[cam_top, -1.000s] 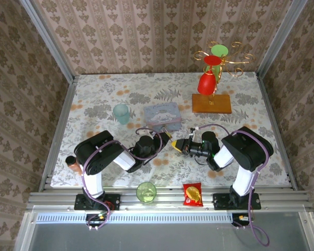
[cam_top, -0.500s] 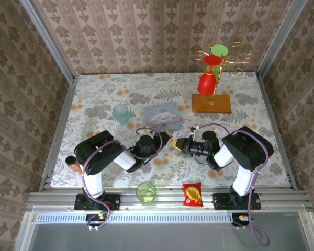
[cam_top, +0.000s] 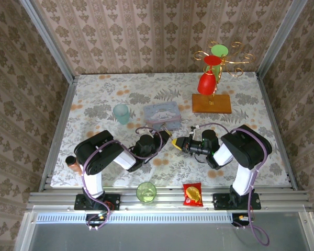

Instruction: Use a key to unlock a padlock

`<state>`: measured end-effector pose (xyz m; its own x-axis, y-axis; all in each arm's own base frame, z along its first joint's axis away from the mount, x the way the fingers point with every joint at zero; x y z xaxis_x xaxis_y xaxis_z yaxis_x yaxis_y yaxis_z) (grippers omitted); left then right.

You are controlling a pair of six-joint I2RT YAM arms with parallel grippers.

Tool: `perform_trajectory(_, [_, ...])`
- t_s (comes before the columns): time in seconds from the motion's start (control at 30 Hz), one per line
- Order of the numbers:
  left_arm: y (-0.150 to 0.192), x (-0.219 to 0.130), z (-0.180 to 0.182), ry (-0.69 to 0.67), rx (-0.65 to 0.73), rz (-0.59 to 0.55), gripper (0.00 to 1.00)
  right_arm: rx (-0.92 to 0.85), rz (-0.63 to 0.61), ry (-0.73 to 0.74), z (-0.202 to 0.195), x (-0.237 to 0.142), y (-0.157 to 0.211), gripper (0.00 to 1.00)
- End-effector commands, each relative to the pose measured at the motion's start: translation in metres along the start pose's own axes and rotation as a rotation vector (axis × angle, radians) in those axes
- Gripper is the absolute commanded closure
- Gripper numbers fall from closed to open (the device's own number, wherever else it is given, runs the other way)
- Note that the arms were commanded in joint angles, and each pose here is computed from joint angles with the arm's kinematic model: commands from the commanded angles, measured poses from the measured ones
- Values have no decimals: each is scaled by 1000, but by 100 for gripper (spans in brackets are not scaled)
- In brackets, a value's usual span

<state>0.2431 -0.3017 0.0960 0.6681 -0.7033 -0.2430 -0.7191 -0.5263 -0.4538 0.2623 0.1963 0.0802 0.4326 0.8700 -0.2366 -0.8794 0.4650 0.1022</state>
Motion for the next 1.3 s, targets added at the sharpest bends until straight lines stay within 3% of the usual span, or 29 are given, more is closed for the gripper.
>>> perform_trajectory(0.0, [-2,1,-42,177,-22,-1,100,-5,-58,-39,9,3,-14,100])
perform_trajectory(0.83, [2,4,-45,184,-14,3,100,49,-70,-25,2,-7,-15,100])
perform_trajectory(1.27, [12,11,-42,177,-31,30,100,33,-80,-75,21,-6,-16,100])
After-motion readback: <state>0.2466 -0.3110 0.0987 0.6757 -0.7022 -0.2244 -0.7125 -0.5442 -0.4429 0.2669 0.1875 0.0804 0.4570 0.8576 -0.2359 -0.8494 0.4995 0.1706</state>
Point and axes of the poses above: each hand's point on the last joint's axis, 136 mm out from that joint toward the fingers, its own x axis out along the fingers, its own z axis along the line the jaws close on, y = z × x, the point moved 6 cm from there along -x, back along the fingers, and after that the axes turned 14 degrees about x, right-handed, at the moved point
